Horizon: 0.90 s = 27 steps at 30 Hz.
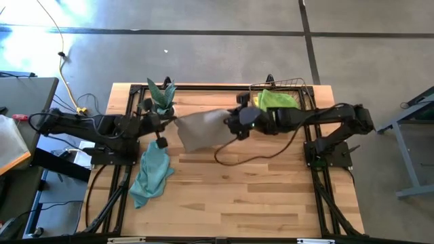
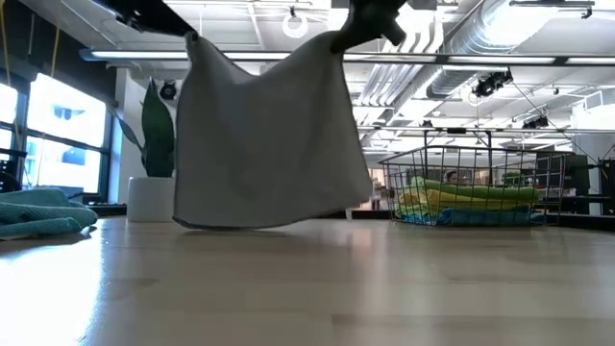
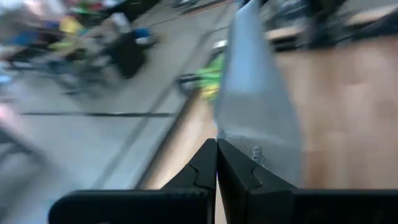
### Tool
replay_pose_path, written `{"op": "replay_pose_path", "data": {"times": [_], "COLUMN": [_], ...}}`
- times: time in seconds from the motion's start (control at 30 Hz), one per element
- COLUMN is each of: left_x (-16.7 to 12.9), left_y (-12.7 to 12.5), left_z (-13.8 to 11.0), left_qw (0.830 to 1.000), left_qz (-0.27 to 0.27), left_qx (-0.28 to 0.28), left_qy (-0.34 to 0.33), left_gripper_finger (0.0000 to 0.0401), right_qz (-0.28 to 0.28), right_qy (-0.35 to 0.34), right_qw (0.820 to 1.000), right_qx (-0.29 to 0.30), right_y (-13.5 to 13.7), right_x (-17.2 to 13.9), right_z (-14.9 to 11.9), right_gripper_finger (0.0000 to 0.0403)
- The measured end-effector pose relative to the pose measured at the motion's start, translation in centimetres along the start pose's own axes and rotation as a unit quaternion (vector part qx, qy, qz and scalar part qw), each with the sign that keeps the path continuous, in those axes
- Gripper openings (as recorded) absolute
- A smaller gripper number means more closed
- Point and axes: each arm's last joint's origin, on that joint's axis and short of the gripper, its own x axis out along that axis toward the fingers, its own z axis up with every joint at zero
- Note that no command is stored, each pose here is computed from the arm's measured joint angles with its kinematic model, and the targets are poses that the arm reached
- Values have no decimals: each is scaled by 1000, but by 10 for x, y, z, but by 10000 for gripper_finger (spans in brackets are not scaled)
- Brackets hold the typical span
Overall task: Fold microfiber towels
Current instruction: Fold the gray towel
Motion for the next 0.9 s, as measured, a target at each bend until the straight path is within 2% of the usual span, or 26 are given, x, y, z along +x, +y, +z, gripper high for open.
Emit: {"op": "replay_pose_path", "data": {"times": [0.13, 0.2, 0.37, 0.47, 0.53, 0.63, 0.73, 0.8, 0.9], "left_x": [12, 17, 20, 20, 21, 28, 34, 37, 39], "left_y": [12, 20, 28, 21, 11, -13, -47, -68, -95], "left_z": [2, 7, 15, 10, 0, -19, -42, -52, -59], "left_qw": [994, 990, 990, 999, 998, 977, 954, 942, 930], "left_qz": [92, 121, 116, 38, -52, -156, -224, -251, -277], "left_qx": [56, 67, 65, 7, -47, -121, -140, -153, -167], "left_qy": [16, 2, -42, -38, 0, 83, 140, 159, 176], "left_gripper_finger": [0, 0, 0, 0, 0, 0, 0, 0, 0], "right_qz": [-54, -81, -97, -47, 31, 159, 253, 294, 322], "right_qy": [-15, -22, -4, 24, 38, 51, 59, 64, 60], "right_qw": [998, 996, 994, 995, 992, 970, 939, 924, 914], "right_qx": [26, 38, 53, 84, 114, 179, 225, 235, 241], "right_y": [-25, -36, -49, -39, -24, 2, 34, 59, 96], "right_x": [12, 17, 24, 25, 25, 21, 19, 16, 13], "right_z": [-5, -8, -19, -27, -33, -38, -41, -42, -45], "right_gripper_finger": [0, 0, 0, 0, 0, 0, 0, 0, 0]}}
